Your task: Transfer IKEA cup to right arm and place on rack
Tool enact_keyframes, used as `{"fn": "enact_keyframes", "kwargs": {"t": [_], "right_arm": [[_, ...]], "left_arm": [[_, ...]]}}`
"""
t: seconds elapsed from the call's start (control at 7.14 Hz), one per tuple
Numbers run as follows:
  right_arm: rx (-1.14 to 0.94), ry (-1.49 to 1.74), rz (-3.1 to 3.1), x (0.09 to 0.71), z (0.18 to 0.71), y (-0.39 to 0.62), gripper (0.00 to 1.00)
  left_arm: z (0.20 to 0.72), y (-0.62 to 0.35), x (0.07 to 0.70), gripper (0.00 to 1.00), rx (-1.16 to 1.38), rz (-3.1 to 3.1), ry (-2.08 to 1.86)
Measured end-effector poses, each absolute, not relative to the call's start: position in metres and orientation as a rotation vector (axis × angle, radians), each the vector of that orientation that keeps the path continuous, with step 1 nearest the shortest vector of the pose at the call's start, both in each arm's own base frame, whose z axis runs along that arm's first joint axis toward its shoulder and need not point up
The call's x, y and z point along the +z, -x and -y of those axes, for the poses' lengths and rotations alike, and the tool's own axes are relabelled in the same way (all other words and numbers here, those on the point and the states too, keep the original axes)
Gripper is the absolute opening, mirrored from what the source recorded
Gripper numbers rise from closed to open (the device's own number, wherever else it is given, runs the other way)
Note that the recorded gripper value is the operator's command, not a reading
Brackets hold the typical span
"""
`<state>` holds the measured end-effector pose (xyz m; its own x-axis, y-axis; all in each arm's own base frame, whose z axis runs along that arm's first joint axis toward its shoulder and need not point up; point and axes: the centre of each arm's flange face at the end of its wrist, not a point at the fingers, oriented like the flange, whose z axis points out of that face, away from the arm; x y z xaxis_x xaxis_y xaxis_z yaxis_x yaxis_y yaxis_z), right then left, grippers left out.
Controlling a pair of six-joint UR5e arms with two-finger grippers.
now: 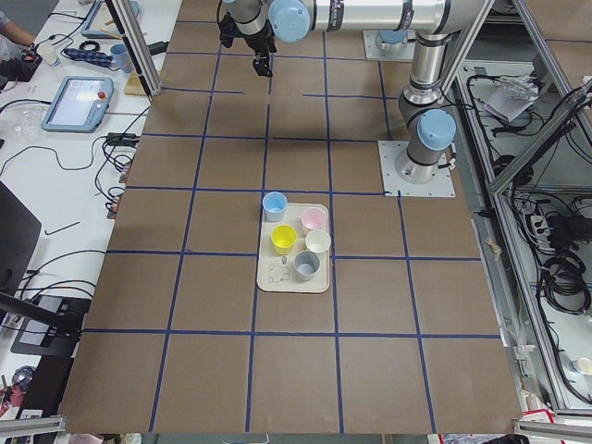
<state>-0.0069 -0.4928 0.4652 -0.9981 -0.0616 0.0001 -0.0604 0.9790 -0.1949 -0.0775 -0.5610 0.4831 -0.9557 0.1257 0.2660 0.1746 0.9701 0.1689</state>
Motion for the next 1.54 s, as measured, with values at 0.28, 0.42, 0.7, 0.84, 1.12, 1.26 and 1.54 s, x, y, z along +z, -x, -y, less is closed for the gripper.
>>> {"fn": "enact_keyframes", "kwargs": {"t": [0.28, 0.42, 0.7, 0.84, 1.12, 1.26, 1.54], "right_arm": [[-0.344, 0.212, -3.199, 0.442, 0.523, 0.030, 0.33], [-0.348, 0.228, -3.216, 0.430, 0.534, 0.052, 0.33], [-0.338, 0.242, -3.227, 0.416, 0.544, 0.098, 0.34], [-0.355, 0.240, -3.228, 0.415, 0.553, 0.112, 0.34], [-0.372, 0.240, -3.222, 0.412, 0.574, 0.125, 0.34], [-0.374, 0.240, -3.221, 0.410, 0.581, 0.128, 0.34], [-0.357, 0.230, -3.217, 0.400, 0.592, 0.135, 0.34]], "left_arm": [[0.571, 0.086, 0.497, 1.00, -0.120, 3.033, 0.093], [0.576, 0.104, 0.504, 1.00, -0.008, 3.093, 0.017], [0.569, 0.153, 0.505, 1.00, 0.067, 3.145, -0.061], [0.557, 0.164, 0.505, 1.00, 0.068, 3.153, -0.066], [0.540, 0.160, 0.498, 1.00, 0.111, 3.153, -0.082], [0.538, 0.142, 0.503, 1.00, 0.147, 3.150, -0.120], [0.535, 0.116, 0.509, 1.00, 0.168, 3.141, -0.200]]}}
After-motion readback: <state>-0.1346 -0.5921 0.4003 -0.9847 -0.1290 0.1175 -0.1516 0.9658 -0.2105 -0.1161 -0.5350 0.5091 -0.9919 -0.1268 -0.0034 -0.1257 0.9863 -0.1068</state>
